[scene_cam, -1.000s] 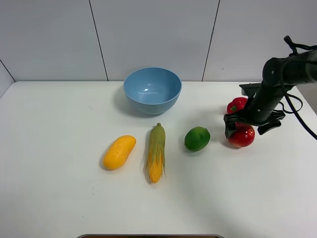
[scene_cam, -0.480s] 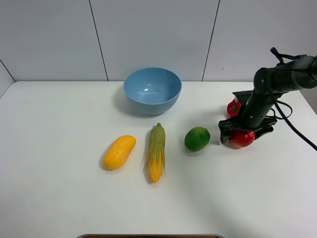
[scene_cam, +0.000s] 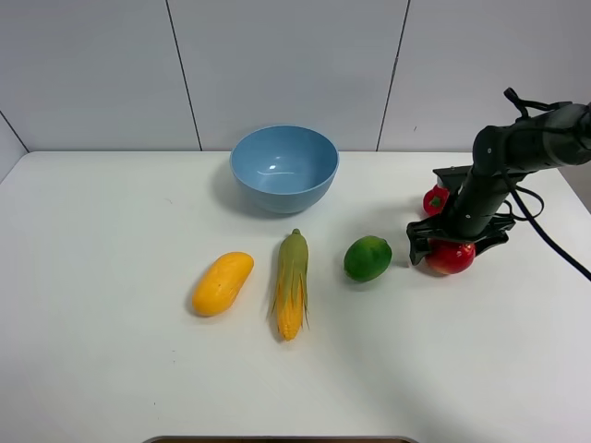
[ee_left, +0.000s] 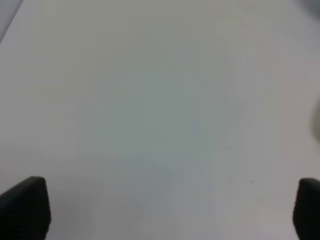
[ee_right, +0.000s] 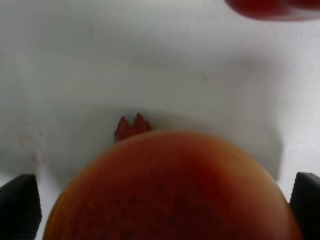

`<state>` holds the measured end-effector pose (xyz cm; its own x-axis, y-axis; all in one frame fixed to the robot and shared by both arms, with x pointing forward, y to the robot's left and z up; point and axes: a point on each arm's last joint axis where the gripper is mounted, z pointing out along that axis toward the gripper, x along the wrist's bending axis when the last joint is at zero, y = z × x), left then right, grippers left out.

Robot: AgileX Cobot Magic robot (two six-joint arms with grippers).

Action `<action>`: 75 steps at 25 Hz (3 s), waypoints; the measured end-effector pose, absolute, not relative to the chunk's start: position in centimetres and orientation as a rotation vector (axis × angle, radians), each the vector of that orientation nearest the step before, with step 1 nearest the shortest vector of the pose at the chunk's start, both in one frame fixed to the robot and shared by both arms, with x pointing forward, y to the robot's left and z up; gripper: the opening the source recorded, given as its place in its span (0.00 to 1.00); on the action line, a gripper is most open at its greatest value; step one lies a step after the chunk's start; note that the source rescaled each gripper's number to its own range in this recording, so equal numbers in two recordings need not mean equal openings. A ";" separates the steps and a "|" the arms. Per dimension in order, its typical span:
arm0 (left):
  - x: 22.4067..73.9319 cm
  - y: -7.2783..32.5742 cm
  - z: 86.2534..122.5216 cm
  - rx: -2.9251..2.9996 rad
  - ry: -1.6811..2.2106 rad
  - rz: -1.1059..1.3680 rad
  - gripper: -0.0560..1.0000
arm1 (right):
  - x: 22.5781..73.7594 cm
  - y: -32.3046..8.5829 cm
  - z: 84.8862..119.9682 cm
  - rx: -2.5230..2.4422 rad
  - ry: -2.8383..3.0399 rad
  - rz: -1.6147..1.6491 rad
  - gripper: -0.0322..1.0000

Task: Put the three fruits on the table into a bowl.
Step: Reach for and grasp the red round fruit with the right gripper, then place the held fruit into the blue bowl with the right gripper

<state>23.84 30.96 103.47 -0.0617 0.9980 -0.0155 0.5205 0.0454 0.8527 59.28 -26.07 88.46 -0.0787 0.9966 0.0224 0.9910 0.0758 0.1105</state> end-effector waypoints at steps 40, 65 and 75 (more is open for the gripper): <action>23.8 31.0 103.5 1.548 1.661 0.915 1.00 | 59.2 -25.8 87.3 2.135 2.253 0.105 0.74; 23.8 31.0 103.5 1.548 1.661 0.915 1.00 | 53.5 -22.2 109.2 1.664 1.953 0.868 0.74; 23.8 31.0 103.5 1.548 1.661 0.915 1.00 | 54.5 -17.5 111.9 1.398 1.841 1.212 0.74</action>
